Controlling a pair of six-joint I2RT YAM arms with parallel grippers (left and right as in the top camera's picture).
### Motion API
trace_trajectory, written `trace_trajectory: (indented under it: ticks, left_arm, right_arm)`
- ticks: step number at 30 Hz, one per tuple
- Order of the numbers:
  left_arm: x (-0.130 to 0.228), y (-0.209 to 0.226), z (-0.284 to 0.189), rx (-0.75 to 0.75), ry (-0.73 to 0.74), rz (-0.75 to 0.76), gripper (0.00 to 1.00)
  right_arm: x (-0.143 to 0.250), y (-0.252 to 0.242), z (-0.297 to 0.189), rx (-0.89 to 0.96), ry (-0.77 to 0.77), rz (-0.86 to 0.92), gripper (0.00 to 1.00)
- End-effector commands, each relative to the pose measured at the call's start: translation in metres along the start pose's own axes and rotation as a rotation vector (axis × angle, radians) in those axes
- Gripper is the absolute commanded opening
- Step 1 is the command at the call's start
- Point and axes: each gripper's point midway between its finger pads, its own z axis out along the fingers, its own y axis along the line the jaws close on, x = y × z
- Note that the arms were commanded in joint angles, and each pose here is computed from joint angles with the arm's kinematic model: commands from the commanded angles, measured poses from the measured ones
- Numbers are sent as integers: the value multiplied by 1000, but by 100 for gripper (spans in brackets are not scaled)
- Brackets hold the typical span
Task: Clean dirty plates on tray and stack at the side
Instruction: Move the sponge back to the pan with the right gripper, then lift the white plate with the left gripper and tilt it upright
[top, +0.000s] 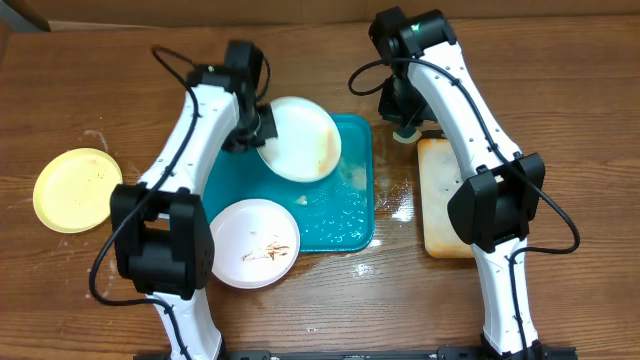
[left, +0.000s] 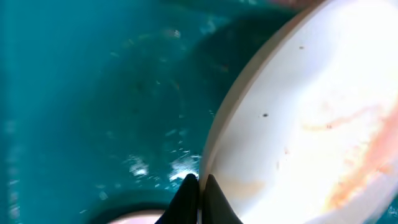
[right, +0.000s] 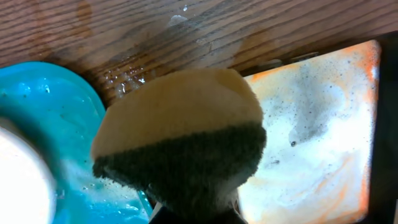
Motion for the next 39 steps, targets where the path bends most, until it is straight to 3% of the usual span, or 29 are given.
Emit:
trace_trajectory:
  ticks: [1, 11, 19, 30, 39]
  left_arm:
    - [-21, 26, -28, -145, -79, 44, 4]
    - [-15, 62, -76, -420, -104, 124, 4]
    - [-20, 45, -118, -507, -223, 218, 4]
    - [-18, 16, -176, -794, -452, 354, 4]
    - [8, -32, -218, -961, -639, 524, 4]
  right_arm:
    - [-8, -6, -4, -4, -22, 7, 4]
    - [-22, -33, 1, -14, 2, 59, 4]
    - [-32, -66, 15, -25, 56, 109, 4]
    - [12, -86, 65, 86, 266, 81, 4]
    - [26, -89, 75, 99, 325, 74, 4]
